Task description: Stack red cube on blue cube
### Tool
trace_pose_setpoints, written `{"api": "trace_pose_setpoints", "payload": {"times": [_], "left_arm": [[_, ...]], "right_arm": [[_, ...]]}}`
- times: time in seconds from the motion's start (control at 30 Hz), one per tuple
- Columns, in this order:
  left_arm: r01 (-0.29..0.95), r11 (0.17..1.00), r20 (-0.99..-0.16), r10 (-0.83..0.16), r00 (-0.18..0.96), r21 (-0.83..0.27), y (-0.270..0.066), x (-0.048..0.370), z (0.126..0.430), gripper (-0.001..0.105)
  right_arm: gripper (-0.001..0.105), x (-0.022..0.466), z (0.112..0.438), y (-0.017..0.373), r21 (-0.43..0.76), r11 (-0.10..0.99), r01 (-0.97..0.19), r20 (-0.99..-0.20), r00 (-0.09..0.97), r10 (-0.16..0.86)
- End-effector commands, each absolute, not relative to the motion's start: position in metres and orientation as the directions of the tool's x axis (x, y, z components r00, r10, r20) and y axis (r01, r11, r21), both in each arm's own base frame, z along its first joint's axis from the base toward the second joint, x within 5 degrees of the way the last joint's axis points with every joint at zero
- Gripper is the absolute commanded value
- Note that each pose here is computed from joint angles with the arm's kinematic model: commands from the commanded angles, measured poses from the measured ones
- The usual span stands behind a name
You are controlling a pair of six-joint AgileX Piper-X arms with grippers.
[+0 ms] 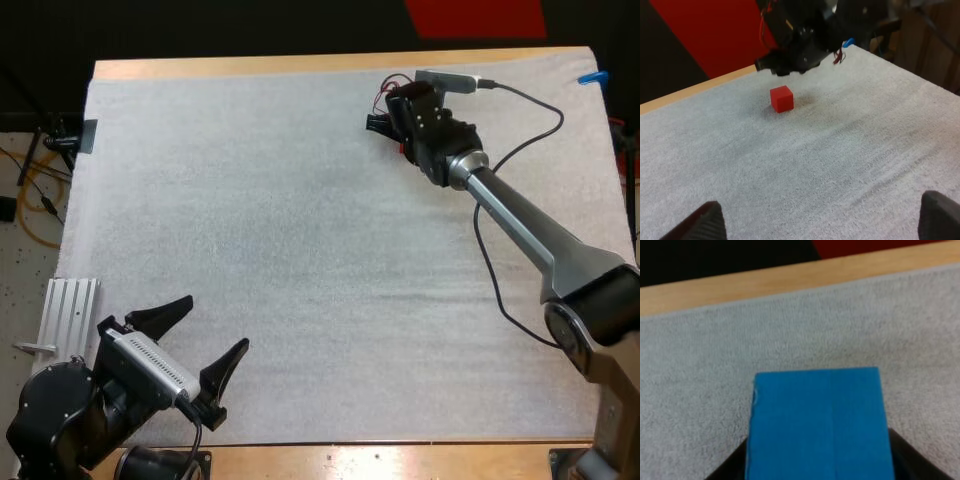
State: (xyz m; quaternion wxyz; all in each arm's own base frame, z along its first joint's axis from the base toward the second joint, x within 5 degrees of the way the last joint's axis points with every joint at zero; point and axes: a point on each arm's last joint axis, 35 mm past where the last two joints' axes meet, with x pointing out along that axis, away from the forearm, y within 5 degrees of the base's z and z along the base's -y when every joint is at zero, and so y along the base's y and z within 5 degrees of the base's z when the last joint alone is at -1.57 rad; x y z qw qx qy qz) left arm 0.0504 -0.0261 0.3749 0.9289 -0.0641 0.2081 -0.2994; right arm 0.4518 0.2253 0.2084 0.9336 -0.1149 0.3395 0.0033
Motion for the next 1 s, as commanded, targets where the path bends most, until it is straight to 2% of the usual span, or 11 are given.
{"api": "trace_pose_setpoints", "payload": {"times": [0.0, 0.23, 0.4, 0.6, 0.77, 0.97], "left_arm": [[0.535, 0.806, -0.338, -0.592, 0.732, -0.254, -0.027, 0.051, 0.378, 0.075], [0.535, 0.806, -0.338, -0.592, 0.732, -0.254, -0.027, 0.051, 0.378, 0.075], [0.535, 0.806, -0.338, -0.592, 0.732, -0.254, -0.027, 0.051, 0.378, 0.075], [0.535, 0.806, -0.338, -0.592, 0.732, -0.254, -0.027, 0.051, 0.378, 0.075], [0.535, 0.806, -0.338, -0.592, 0.732, -0.254, -0.027, 0.051, 0.378, 0.075], [0.537, 0.806, -0.338, -0.592, 0.732, -0.250, -0.027, 0.051, 0.378, 0.075]], "right_arm": [[0.036, 0.445, 0.226, 0.230, -0.225, 0.970, -0.091, -0.620, 0.782, -0.070], [0.036, 0.414, 0.260, 0.252, -0.231, 0.960, -0.158, -0.623, 0.782, -0.021], [0.036, 0.389, 0.268, 0.276, -0.234, 0.945, -0.229, -0.628, 0.777, 0.033], [0.036, 0.361, 0.241, 0.298, -0.212, 0.936, -0.280, -0.670, 0.739, 0.070], [0.036, 0.348, 0.210, 0.297, -0.171, 0.933, -0.316, -0.716, 0.691, 0.103], [0.036, 0.340, 0.183, 0.292, -0.138, 0.929, -0.344, -0.722, 0.677, 0.144]]}}
